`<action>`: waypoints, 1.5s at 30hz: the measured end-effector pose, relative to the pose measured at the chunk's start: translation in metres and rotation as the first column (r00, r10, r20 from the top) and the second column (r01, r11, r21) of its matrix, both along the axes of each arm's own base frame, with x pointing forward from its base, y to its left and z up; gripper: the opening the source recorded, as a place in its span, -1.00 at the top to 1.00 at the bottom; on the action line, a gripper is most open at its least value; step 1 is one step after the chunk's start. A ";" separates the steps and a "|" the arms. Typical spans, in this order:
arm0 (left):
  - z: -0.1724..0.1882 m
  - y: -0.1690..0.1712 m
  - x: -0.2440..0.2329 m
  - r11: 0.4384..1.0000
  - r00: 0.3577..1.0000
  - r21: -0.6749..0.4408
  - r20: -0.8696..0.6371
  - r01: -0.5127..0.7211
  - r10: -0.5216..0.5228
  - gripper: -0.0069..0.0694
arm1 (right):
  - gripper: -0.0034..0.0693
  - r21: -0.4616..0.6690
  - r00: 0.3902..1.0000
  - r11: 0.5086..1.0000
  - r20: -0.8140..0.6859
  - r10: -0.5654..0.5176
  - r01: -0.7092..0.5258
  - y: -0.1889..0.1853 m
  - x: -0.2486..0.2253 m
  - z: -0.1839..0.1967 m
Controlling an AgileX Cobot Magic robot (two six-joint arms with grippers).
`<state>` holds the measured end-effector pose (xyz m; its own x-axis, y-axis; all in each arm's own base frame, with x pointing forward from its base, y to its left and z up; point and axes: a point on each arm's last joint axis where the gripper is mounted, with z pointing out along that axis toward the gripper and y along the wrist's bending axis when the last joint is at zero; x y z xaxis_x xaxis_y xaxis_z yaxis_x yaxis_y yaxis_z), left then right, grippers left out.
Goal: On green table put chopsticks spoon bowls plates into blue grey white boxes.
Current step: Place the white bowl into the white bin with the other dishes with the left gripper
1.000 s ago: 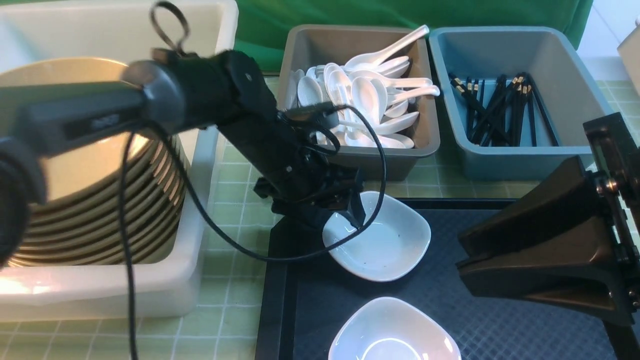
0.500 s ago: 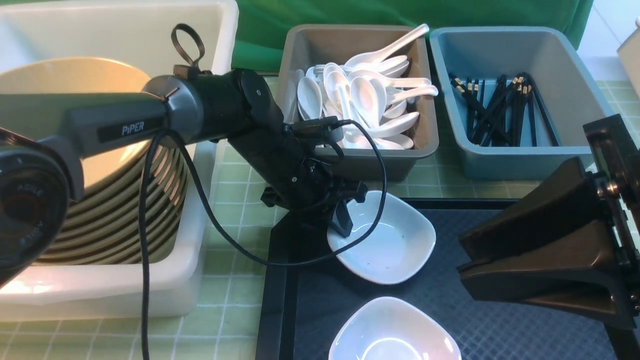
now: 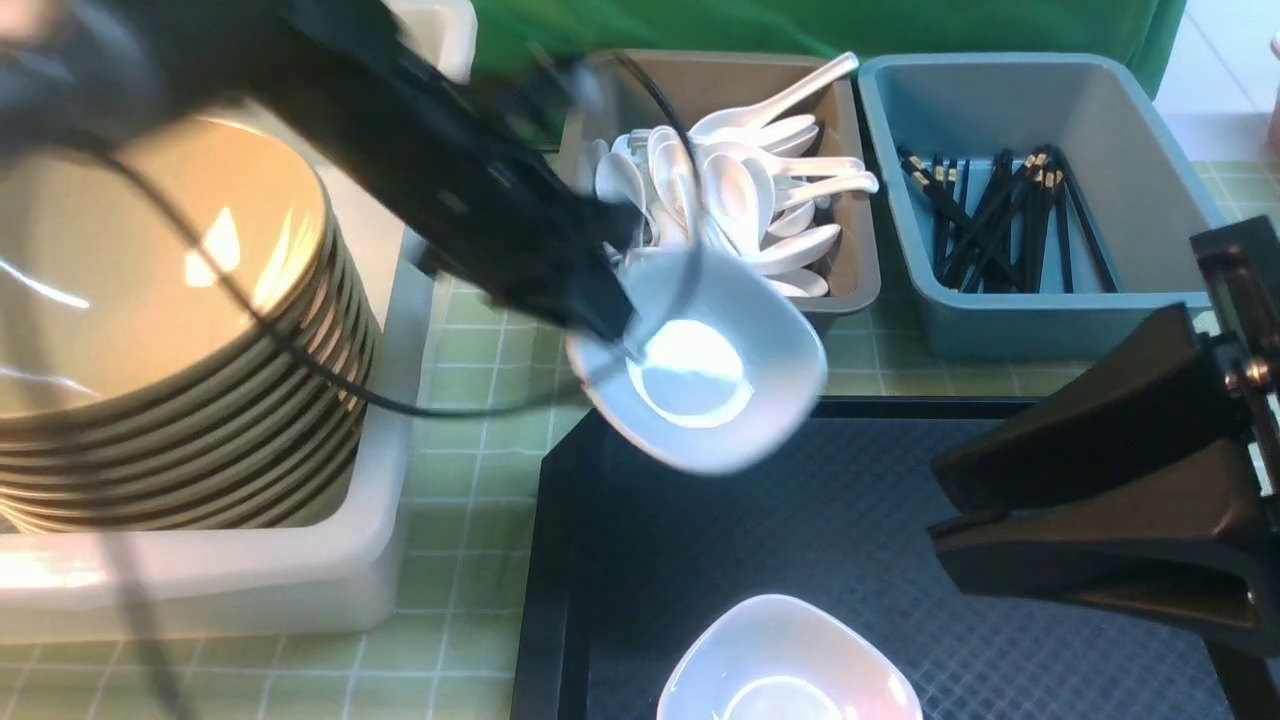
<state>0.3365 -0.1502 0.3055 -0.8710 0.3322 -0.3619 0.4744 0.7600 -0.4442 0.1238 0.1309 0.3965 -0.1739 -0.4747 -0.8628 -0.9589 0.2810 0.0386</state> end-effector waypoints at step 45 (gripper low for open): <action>0.009 0.360 -0.102 0.105 0.108 0.078 0.033 -0.991 0.994 0.78 | 0.26 0.139 0.990 0.990 0.141 0.020 -0.039 0.006 0.003 0.014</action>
